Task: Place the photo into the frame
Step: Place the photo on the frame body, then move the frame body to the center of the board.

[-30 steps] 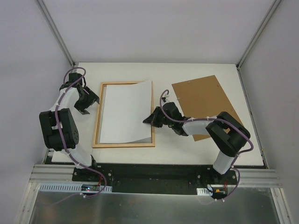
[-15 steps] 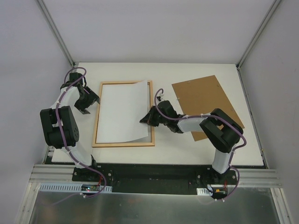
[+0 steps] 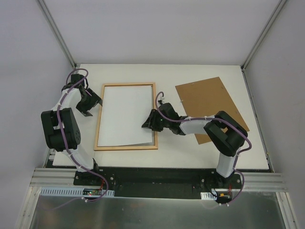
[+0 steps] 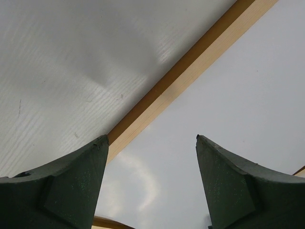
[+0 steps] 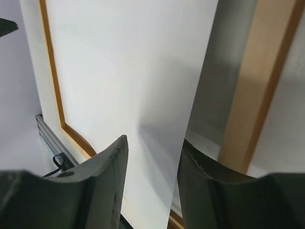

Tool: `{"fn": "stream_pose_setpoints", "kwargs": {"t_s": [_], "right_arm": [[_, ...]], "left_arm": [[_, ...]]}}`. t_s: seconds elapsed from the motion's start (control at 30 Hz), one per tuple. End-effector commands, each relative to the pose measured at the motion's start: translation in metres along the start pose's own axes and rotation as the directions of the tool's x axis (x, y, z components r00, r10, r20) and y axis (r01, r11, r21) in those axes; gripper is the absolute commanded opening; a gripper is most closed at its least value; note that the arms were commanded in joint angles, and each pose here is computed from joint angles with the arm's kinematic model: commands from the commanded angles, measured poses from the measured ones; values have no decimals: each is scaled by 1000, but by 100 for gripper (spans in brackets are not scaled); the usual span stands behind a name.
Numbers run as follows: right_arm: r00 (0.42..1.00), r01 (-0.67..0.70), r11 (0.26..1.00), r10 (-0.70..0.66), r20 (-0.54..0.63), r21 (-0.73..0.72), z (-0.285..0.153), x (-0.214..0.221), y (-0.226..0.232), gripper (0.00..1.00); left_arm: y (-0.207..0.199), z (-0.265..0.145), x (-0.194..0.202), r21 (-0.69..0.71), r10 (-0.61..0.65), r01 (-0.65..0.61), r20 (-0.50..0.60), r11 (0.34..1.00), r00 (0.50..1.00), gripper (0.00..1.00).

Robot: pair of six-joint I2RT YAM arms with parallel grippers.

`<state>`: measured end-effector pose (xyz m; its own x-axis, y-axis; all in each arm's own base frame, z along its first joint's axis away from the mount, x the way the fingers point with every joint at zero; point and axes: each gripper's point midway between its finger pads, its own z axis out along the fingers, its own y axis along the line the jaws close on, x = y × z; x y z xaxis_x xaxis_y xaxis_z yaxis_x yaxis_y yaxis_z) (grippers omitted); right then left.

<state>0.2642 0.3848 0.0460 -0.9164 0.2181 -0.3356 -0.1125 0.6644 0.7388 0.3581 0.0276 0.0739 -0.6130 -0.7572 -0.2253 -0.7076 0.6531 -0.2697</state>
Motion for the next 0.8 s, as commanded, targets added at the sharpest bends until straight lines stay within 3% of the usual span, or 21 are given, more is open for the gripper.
{"fn": "stream_pose_setpoints", "kwargs": {"t_s": [0.0,0.13,0.37,0.5,0.6,0.77], "right_arm": [[995,87,995,-89,46,42,-22,-15,12,49],[989,139,982,-145,40,125,-46,-19,2,55],[971,194,917,-230,64,350,-89,-45,-42,57],[968,225,889,-252,16,399,-82,-57,-51,56],[964,244,870,-265,-11,429,-69,-66,-55,56],[958,273,851,-284,-44,450,-50,-76,-54,56]], "left_arm": [[-7,-6,-8,16,3,-4,16,1000,1000,73],[-3,-2,-13,-10,12,-12,31,1000,999,73],[-9,6,-22,-10,14,-14,27,1000,1000,69],[0,3,-36,-33,-59,62,67,998,996,62],[14,8,-42,-79,-102,108,76,991,992,51],[28,28,-35,-146,-121,125,34,981,992,40]]}}
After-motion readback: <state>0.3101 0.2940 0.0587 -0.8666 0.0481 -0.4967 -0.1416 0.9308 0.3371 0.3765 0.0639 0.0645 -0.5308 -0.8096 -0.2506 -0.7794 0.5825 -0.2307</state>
